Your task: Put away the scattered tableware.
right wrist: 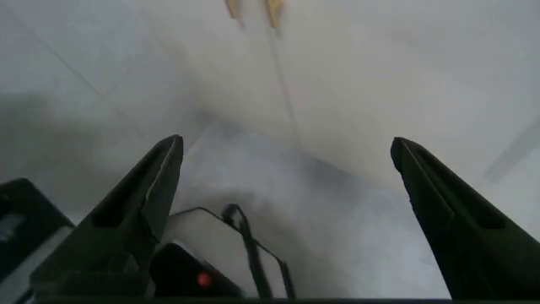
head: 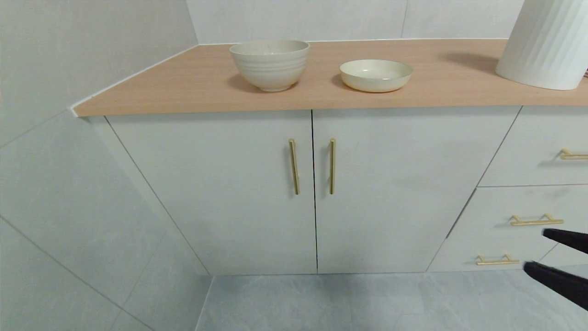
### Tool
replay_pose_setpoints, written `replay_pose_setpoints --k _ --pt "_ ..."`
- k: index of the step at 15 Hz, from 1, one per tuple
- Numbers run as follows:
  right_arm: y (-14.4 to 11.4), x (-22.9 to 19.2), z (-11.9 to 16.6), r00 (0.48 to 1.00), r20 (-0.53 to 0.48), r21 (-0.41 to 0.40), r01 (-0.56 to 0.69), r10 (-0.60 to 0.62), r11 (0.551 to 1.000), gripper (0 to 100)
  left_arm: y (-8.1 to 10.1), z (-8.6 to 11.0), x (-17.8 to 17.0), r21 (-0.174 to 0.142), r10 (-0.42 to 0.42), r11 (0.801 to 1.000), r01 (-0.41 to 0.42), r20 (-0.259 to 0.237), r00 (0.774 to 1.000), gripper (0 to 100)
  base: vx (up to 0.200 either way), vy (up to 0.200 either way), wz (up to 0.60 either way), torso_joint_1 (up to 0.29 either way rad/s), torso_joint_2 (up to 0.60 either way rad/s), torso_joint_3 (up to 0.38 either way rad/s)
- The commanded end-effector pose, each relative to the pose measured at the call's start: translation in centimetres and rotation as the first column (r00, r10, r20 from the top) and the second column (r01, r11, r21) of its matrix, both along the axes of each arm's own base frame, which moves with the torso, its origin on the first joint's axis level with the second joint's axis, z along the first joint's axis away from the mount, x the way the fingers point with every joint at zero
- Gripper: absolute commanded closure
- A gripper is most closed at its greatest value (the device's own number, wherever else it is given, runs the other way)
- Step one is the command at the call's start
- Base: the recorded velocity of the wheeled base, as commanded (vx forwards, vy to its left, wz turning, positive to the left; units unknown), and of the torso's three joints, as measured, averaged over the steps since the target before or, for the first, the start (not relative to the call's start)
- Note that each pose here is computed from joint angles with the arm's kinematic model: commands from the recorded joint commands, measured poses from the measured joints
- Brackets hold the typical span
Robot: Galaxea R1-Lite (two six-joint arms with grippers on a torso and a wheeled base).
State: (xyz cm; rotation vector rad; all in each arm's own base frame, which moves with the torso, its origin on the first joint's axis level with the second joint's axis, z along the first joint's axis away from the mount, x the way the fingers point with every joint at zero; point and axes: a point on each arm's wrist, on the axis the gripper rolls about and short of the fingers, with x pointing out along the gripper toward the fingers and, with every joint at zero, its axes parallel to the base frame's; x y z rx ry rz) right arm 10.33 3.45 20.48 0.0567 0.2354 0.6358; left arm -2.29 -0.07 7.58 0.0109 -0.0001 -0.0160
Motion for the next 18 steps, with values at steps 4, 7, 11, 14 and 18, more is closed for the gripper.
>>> replay_pose_setpoints --k 4,7,11,14,18 --pt "10.8 12.6 -0.6 0.957 -0.135 0.017 -0.256 0.256 0.967 0 0.0 0.0 0.0 0.0 0.001 1.0 -0.001 0.0 1.0 0 0.0 0.0 0.0 0.0 0.0 0.0" --pt "13.7 16.4 -1.7 0.959 -0.074 0.059 -0.269 0.273 0.961 0 0.0 0.0 0.0 0.0 0.001 1.0 -0.001 0.0 1.0 0 0.0 0.0 0.0 0.0 0.0 0.0" --pt "17.1 19.0 -2.9 0.954 -0.017 0.139 -0.295 0.3 0.945 0 0.0 0.0 0.0 0.0 0.001 1.0 -0.001 0.0 1.0 0 0.0 0.0 0.0 0.0 0.0 0.0" --pt "18.1 20.6 -3.4 0.957 -0.046 0.207 -0.271 0.286 0.94 0 0.0 0.0 0.0 0.0 0.001 1.0 -0.001 0.0 1.0 0 0.0 0.0 0.0 0.0 0.0 0.0" --pt "18.6 21.7 -4.1 0.973 0.006 0.27 -0.223 0.231 0.936 0 0.0 0.0 0.0 0.0 0.001 1.0 -0.001 0.0 1.0 0 0.0 0.0 0.0 0.0 0.0 0.0"
